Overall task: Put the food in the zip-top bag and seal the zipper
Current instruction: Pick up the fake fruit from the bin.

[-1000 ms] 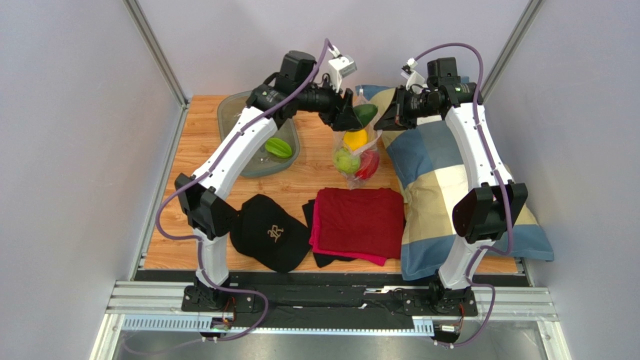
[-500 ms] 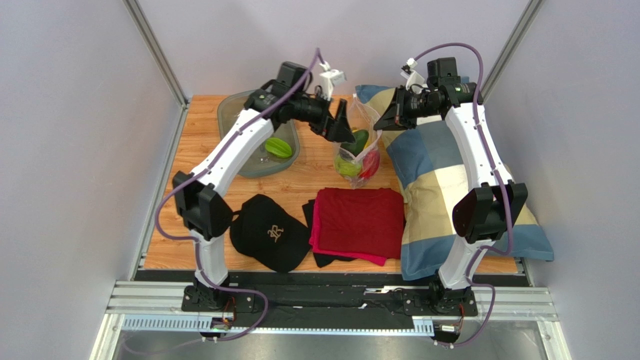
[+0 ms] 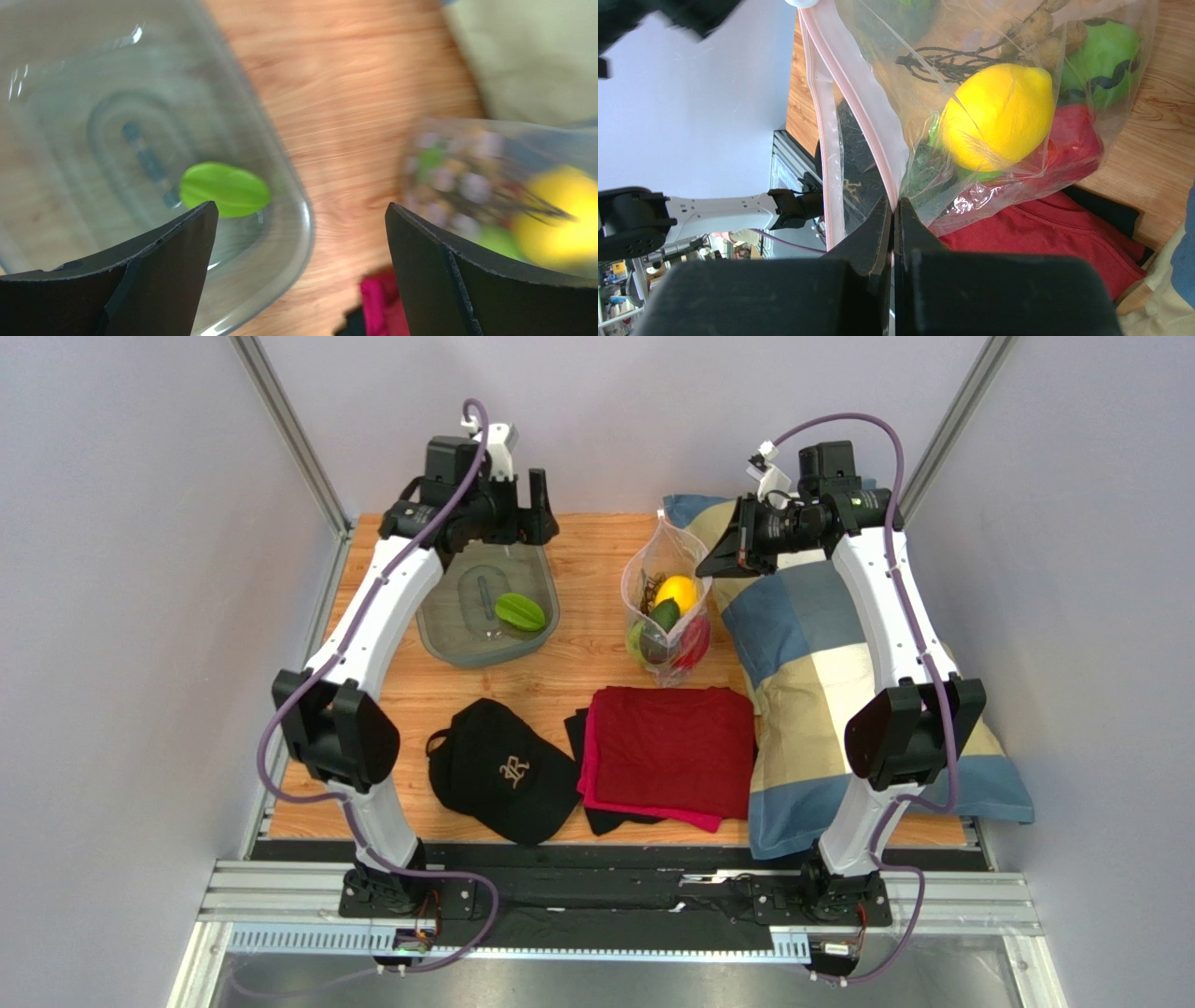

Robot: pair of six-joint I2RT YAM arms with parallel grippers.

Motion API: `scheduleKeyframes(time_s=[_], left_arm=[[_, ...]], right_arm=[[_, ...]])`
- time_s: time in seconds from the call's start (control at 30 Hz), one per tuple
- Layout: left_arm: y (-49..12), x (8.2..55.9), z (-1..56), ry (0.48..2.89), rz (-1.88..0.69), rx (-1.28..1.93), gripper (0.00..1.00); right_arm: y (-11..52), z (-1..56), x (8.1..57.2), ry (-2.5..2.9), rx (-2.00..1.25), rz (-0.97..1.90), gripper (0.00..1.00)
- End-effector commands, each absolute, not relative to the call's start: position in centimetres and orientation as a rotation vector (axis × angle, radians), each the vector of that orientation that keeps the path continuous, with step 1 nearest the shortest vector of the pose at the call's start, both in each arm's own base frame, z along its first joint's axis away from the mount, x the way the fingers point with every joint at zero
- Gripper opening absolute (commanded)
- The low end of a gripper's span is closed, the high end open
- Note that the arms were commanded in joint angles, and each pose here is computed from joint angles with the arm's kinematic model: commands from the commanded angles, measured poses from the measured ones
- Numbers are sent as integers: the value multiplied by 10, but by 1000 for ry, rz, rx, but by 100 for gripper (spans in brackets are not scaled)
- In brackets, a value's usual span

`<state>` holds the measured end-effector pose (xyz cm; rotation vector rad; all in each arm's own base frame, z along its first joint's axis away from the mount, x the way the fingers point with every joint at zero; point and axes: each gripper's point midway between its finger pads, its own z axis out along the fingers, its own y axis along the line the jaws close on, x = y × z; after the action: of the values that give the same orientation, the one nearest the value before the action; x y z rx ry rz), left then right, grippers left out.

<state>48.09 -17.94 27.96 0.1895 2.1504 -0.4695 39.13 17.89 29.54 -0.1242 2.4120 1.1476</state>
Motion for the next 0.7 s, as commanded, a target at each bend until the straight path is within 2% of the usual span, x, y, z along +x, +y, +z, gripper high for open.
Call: scheduleKeyframes(time_s=[0.0,0.23,0.47,0.67], left_arm=[[-137,494,212,2333,-167,-108,94],[-126,512,144,2443,-28,-247,91],[-134,518,105,2511,-75,-329,91],[-135,525,85,2540,-83,-339,96]], right_arm=[[179,323,390,2321,-190,1136,0],[180,322,390,2325,-190,1136,0],[178,321,389,2328,-190,1124,0],[177,318,388,2334,-186,1119,0]])
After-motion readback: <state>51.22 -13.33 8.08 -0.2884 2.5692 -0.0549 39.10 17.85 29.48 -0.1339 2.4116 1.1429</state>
